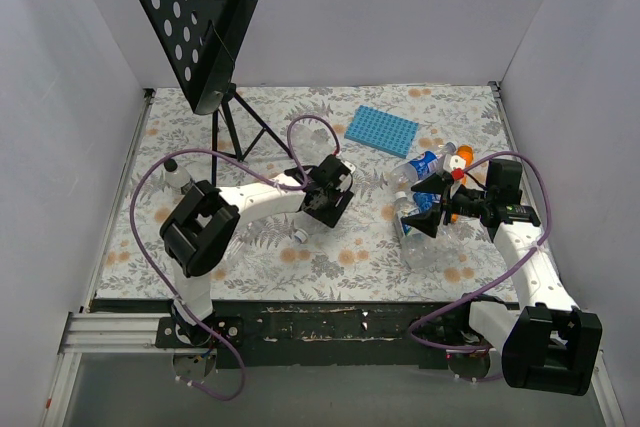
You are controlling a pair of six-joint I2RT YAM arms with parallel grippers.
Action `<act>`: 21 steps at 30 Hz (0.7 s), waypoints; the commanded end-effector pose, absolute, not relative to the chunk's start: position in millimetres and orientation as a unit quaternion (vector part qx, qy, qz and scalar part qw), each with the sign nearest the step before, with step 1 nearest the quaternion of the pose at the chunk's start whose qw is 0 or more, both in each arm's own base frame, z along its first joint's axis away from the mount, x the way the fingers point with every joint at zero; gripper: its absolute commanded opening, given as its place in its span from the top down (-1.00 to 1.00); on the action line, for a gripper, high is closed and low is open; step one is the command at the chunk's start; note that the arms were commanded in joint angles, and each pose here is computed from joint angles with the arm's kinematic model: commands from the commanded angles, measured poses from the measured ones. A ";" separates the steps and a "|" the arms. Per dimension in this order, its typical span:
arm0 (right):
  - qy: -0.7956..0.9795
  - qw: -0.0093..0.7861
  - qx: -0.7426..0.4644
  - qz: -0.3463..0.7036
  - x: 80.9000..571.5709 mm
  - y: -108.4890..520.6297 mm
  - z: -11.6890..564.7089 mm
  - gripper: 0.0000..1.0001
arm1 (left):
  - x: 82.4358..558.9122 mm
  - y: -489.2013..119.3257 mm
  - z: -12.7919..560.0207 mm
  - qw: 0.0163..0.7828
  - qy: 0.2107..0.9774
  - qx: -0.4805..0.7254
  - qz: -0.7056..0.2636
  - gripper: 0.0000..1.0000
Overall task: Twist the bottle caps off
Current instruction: Pick up the plastic bottle at the center of the board.
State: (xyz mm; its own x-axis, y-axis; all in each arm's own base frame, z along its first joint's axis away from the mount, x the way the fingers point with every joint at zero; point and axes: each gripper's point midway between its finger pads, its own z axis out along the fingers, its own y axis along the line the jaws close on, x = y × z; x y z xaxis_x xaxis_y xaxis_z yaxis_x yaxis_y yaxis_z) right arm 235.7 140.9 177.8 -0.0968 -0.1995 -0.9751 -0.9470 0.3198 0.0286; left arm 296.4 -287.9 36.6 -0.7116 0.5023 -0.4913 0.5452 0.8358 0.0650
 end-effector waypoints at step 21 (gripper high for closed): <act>0.438 0.434 -0.724 0.310 193.6 185.9 200.9 -0.88 | 206.9 -342.8 128.4 0.119 0.856 0.399 -0.306 0.65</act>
State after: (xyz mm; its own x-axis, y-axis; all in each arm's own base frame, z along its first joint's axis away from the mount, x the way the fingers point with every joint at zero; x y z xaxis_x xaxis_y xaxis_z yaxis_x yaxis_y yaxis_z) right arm 205.8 175.8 191.7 0.2612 -0.3072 -0.9151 -0.9653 -0.0882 -0.2459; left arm 233.7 -326.4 99.0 -0.6375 0.6091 -0.4718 0.7617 0.5905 -0.2668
